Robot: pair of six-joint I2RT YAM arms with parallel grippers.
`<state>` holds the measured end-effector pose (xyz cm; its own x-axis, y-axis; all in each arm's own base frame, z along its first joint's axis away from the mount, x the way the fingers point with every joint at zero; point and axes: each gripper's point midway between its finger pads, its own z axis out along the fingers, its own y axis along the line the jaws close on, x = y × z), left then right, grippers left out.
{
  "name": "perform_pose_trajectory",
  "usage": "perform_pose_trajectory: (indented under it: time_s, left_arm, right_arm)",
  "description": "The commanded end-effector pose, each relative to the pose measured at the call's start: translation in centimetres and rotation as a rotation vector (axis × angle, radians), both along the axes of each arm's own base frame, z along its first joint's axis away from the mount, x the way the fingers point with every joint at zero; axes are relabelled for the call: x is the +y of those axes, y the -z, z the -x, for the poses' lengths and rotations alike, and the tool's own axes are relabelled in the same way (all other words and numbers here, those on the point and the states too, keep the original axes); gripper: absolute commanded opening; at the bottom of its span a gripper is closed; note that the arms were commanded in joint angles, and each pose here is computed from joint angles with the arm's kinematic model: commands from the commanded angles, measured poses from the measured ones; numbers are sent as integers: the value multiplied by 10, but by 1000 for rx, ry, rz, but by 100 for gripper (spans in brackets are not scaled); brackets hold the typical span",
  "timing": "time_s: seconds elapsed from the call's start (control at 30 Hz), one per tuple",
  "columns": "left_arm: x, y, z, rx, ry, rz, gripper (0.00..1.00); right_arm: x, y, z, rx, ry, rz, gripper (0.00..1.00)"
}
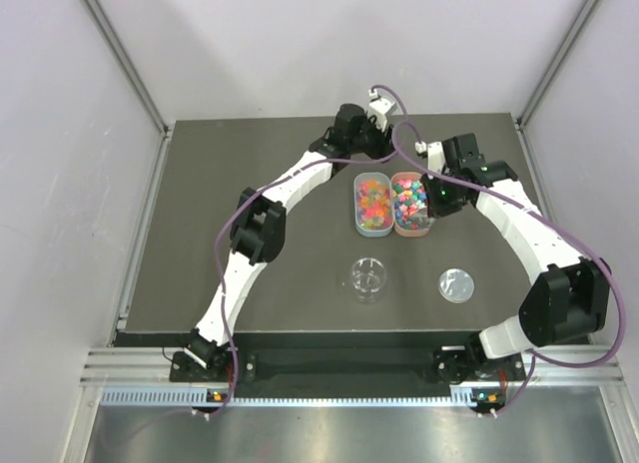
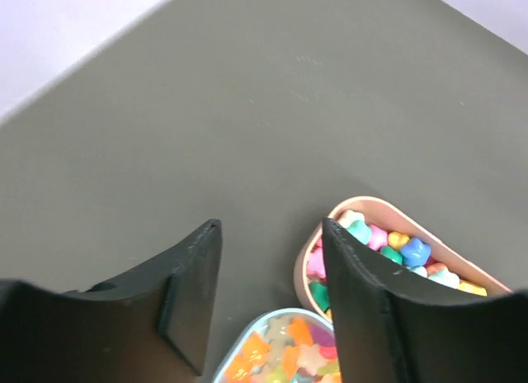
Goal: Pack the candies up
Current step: Scoop the fake candies from the storage box.
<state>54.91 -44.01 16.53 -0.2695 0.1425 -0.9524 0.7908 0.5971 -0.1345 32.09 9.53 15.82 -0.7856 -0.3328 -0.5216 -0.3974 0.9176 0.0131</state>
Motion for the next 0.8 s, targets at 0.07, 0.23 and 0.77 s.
perform_pose_trajectory:
  time_s: [0.07,0.23,0.77]
  left_arm:
    - [-22,9,10,39,93,64,53]
    - [-29,25,16,59,117,48,50]
    - [-42,54,46,134,204,14,49]
  right_arm:
    - [1,-3,2,-15,16,-1,0]
    - [0,1,-1,-12,24,7,0]
    - [16,25,0,66,53,-26,0]
